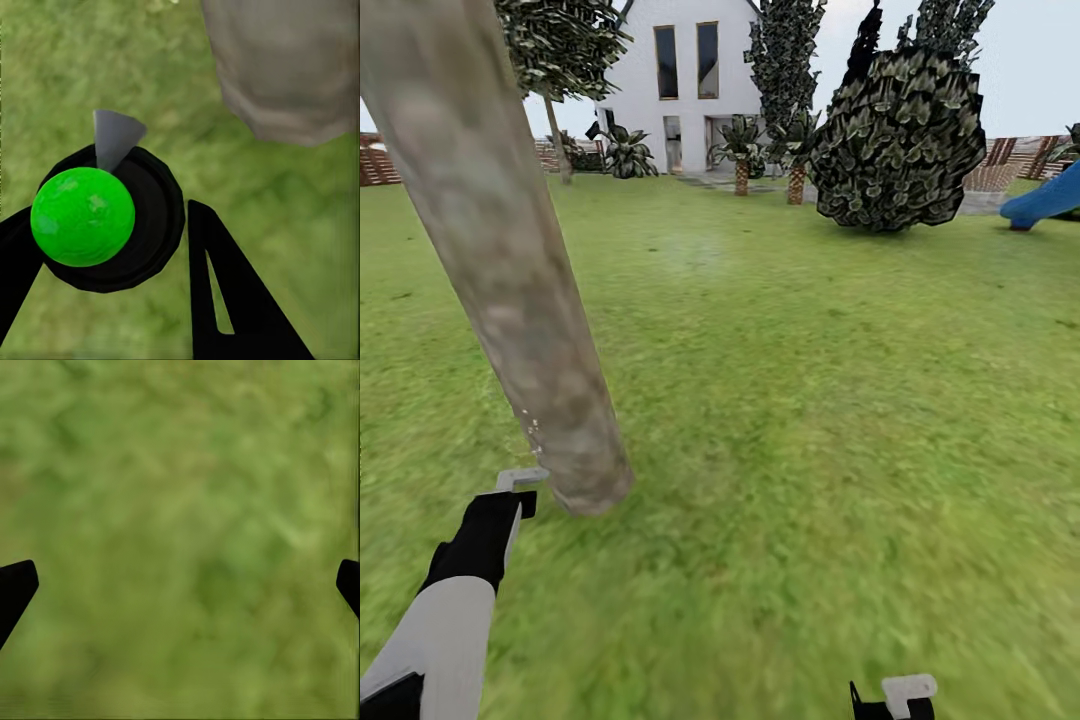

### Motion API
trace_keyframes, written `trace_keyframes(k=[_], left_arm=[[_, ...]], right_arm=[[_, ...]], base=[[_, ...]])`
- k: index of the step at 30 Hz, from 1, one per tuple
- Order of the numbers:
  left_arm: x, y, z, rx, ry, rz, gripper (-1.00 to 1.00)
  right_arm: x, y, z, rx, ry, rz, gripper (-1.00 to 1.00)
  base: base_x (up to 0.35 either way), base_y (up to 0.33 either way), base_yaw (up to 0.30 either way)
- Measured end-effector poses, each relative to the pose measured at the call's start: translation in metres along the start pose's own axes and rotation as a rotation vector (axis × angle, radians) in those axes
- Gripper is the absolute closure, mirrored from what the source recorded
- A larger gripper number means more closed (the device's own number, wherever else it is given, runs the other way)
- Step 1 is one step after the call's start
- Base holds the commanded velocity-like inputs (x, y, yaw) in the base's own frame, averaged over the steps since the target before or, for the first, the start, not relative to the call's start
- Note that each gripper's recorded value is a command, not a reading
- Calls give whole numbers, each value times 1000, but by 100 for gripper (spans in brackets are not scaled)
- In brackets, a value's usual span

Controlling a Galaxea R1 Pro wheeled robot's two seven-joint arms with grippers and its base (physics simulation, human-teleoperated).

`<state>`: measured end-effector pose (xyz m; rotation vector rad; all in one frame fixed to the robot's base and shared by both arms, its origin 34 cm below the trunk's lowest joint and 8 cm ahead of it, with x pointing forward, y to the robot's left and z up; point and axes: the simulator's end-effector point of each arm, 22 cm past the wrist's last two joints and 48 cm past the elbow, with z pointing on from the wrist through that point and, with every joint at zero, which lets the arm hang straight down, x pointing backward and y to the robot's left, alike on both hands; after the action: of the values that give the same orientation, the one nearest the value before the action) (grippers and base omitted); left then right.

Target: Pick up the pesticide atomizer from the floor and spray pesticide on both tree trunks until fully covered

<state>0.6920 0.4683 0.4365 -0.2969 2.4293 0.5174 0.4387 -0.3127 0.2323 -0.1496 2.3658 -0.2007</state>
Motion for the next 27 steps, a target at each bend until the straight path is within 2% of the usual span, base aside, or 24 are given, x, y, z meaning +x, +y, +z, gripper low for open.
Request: trace_keyframes(k=[9,19,27], left_arm=[[2,9,0,-40,7,10,100],[1,8,0,-39,7,13,100],[8,7,1,-37,17,14,100]], right_arm=[[0,0,0,0,-1,0,-100],[0,-1,0,1,-1,-1,-100],[0,0,0,1,-1,0,-100]], base=[[135,-243,240],[121,-255,7],[220,-211,38]])
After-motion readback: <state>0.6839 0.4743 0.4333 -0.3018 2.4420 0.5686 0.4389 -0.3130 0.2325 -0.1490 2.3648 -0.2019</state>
